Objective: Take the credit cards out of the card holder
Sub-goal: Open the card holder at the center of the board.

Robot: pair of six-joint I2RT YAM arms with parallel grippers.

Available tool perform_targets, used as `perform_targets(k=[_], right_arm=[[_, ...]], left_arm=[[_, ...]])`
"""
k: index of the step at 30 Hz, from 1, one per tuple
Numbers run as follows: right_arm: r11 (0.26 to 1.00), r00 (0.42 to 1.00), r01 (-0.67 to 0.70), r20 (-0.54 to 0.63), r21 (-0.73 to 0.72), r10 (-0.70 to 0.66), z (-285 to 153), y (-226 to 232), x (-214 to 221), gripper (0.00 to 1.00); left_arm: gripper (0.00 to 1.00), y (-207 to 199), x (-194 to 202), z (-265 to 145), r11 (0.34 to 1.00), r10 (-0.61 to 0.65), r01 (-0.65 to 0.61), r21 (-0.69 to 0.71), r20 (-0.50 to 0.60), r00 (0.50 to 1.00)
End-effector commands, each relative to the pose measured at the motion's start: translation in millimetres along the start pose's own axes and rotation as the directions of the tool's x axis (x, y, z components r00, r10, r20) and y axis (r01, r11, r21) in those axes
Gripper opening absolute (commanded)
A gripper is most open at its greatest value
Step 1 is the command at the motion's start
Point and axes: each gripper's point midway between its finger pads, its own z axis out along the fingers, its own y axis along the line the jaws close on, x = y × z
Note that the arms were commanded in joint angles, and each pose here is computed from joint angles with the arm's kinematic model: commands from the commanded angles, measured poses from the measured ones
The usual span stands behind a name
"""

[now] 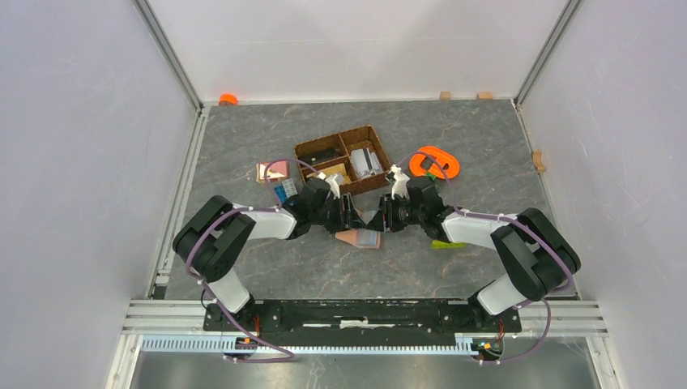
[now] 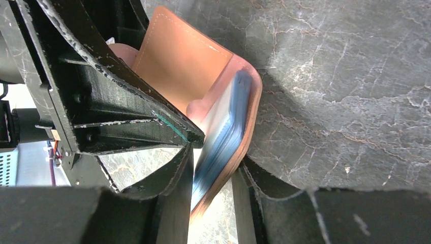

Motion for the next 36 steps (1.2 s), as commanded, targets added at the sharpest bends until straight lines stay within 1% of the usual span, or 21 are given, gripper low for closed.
perform_targets(k=[1, 3, 5, 8, 16, 18, 21, 27, 33, 35, 36], right_arm=[[0.998, 0.999, 0.043, 0.020, -0.041, -0.042, -1, 12, -7, 0.38], [0.998, 0.999, 0.044, 0.024, -0.048, -0.043, -2, 13, -7, 0.40], [0.998, 0.999, 0.046, 0.026, -0.053, -0.045, -2, 15, -7, 0.45], [0.997, 0.998, 0.052, 0.032, -0.054, -0.050, -3, 16, -8, 0.51], [0.998, 0.998, 0.060, 0.031, -0.033, -0.059, -5, 13, -8, 0.54], [0.998, 0.997, 0.064, 0.036, -0.013, -0.064, -5, 10, -8, 0.56], [0.997, 0.996, 0.075, 0.044, -0.004, -0.075, -7, 9, -10, 0.61], [0.993, 0.993, 0.106, 0.064, -0.048, -0.102, -11, 19, -6, 0.60], [0.989, 0.984, 0.149, 0.097, -0.013, -0.147, -16, 14, 0, 0.61], [0.987, 0.983, 0.151, 0.115, -0.051, -0.145, -16, 19, 0, 0.62], [0.985, 0.983, 0.152, 0.116, -0.083, -0.142, -16, 24, 2, 0.64]], left_arm=[[0.58, 4, 5, 3, 0.999, 0.026, -0.027, -0.022, -0.039, 0.999], [0.57, 7, 5, 3, 0.999, 0.026, -0.027, -0.038, -0.042, 0.999], [0.53, 9, 6, 5, 0.999, 0.021, -0.023, -0.046, -0.050, 0.999], [0.47, 13, 7, 6, 0.998, 0.009, -0.013, -0.066, -0.063, 0.998], [0.44, 15, 1, -1, 0.995, 0.027, -0.029, -0.096, -0.025, 0.999], [0.43, 14, -1, -2, 0.995, 0.030, -0.032, -0.094, -0.019, 0.999], [0.34, 14, 1, -2, 0.995, 0.027, -0.029, -0.092, -0.023, 0.999], [0.27, 19, 3, 4, 0.996, -0.002, 0.001, -0.091, -0.013, 1.000], [0.25, 15, 6, 9, 0.998, -0.039, 0.039, -0.050, -0.010, 0.999], [0.25, 15, 8, 11, 0.998, -0.046, 0.045, -0.042, -0.019, 0.999], [0.25, 16, 9, 12, 0.998, -0.051, 0.050, -0.044, -0.024, 0.998]])
